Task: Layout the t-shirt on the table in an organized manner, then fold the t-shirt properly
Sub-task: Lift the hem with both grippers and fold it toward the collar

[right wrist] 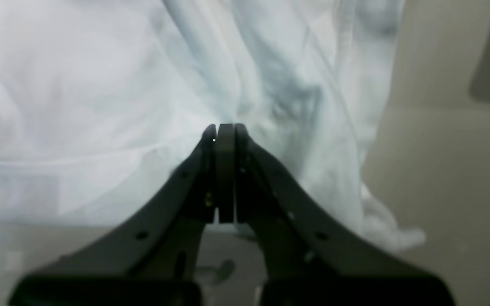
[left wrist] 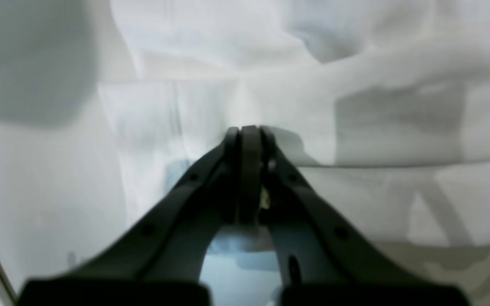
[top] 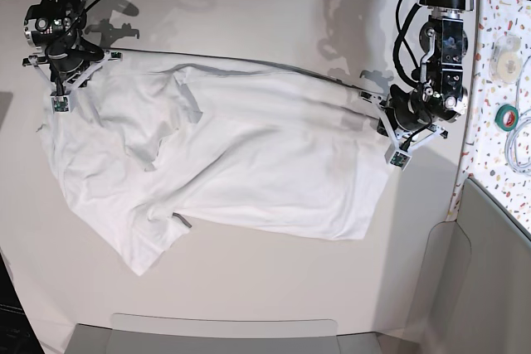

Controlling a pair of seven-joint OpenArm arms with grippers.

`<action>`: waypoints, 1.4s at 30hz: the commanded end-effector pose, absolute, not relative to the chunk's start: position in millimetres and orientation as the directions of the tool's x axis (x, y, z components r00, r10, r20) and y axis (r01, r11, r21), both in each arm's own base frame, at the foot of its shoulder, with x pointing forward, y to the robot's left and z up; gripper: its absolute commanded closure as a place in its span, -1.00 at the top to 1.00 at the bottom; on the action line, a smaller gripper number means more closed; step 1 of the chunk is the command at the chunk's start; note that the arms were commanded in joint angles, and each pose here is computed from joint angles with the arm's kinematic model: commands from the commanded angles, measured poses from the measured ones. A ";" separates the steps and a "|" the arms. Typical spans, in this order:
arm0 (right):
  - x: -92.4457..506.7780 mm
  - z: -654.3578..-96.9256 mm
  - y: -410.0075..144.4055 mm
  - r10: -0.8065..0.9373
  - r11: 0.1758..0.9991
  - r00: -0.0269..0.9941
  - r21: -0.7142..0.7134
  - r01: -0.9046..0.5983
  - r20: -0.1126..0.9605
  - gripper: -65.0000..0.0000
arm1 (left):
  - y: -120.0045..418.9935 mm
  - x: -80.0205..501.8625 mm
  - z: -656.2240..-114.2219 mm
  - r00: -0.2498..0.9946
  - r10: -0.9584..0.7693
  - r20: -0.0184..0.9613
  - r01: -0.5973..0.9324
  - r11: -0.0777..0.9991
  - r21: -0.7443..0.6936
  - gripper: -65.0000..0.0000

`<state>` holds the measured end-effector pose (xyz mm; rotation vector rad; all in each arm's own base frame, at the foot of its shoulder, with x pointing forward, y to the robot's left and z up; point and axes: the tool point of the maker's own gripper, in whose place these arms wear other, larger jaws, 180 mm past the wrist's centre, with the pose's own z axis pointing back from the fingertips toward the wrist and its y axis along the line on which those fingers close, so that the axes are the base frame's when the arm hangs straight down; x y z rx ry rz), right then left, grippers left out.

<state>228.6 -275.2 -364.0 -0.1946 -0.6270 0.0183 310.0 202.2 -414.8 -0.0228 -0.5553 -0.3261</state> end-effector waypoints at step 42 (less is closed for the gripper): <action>172.2 -426.5 -294.0 0.084 0.986 0.890 -0.169 -0.008 0.447 -1.00 | 257.7 171.3 -409.9 0.877 -0.301 0.374 0.257 0.953 0.163 -1.00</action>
